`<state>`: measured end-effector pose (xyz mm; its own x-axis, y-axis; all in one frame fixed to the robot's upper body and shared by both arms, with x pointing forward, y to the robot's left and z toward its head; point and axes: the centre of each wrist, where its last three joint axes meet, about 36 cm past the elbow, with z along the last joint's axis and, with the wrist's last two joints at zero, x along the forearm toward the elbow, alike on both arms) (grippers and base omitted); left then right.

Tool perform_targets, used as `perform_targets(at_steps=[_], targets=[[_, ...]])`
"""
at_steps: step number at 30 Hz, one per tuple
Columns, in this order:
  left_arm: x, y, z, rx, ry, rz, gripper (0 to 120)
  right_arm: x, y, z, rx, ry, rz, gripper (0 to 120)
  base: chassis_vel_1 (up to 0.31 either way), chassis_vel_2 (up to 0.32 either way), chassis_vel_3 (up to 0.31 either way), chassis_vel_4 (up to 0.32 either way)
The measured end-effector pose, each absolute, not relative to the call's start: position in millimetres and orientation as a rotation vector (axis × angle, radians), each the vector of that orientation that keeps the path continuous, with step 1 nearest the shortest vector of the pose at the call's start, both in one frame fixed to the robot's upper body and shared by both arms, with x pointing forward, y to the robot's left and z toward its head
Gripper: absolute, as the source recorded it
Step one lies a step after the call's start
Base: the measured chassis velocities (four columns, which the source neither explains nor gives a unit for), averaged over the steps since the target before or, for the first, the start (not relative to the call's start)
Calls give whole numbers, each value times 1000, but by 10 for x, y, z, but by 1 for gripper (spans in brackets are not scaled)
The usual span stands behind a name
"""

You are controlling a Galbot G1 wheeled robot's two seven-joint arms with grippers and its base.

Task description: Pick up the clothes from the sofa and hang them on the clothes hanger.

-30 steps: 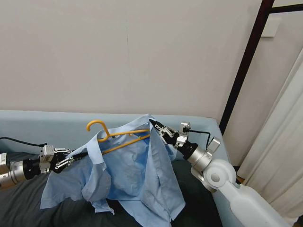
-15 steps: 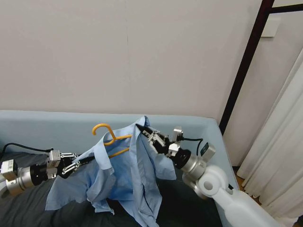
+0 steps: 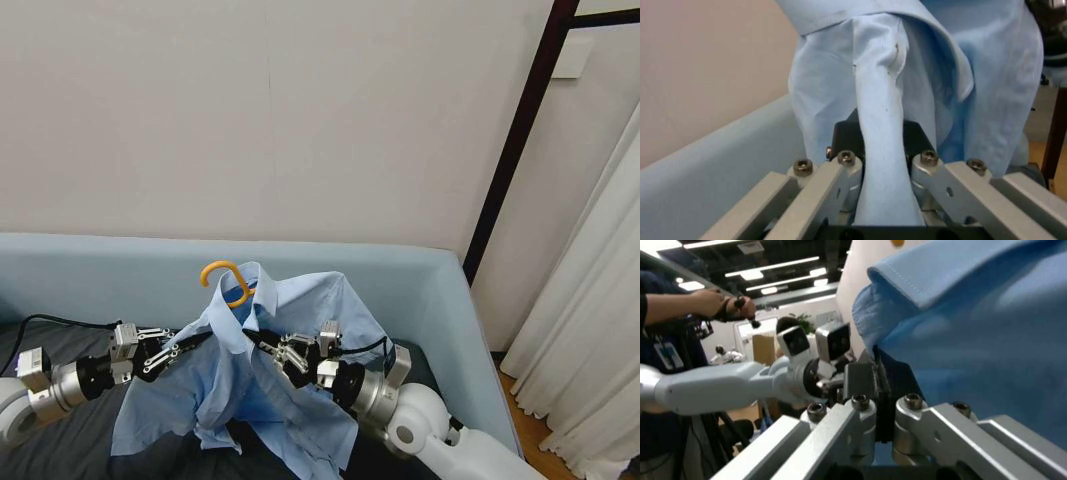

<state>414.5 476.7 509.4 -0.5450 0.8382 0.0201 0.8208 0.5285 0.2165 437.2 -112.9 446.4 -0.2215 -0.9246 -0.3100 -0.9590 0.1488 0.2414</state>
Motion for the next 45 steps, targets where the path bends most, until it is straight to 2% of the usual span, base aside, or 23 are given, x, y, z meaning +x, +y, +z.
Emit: perform_targets(at_steps=[8,17,28,31,33,34,37,39,41,45], targets=[[4136,4732,5109,1508,2643,314,6,4342,-1097,4434,-1885,2331,568,0,0,0,0,0],[4135,4776,5088,1598,2622,392,6,4392,-1179,4749,-1919,2231,611,0,0,0,0,0],[4180,4898,5166,1604,2627,425,6,4315,-1202,4676,-1977,2267,531,0,0,0,0,0],[4189,4930,5171,1592,2634,423,6,4236,-1184,4655,-1937,2330,505,11,0,0,0,0],[4193,4940,5173,1588,2636,423,6,4192,-1172,4655,-1901,2374,487,15,0,0,0,0],[4200,4962,5177,1578,2639,421,6,4108,-1160,4664,-1846,2457,470,22,0,0,0,0],[4220,5008,5193,1556,2646,416,6,3860,-1159,4825,-1801,2618,494,33,0,0,0,0],[4226,5025,5198,1550,2648,417,6,3789,-1168,4886,-1805,2653,509,36,0,0,0,0],[4244,5074,5214,1530,2653,419,6,3640,-1219,5045,-1848,2695,527,46,0,0,0,0],[4265,5117,5242,1513,2655,419,6,3517,-1312,5259,-1861,2778,431,60,0,0,0,0]])
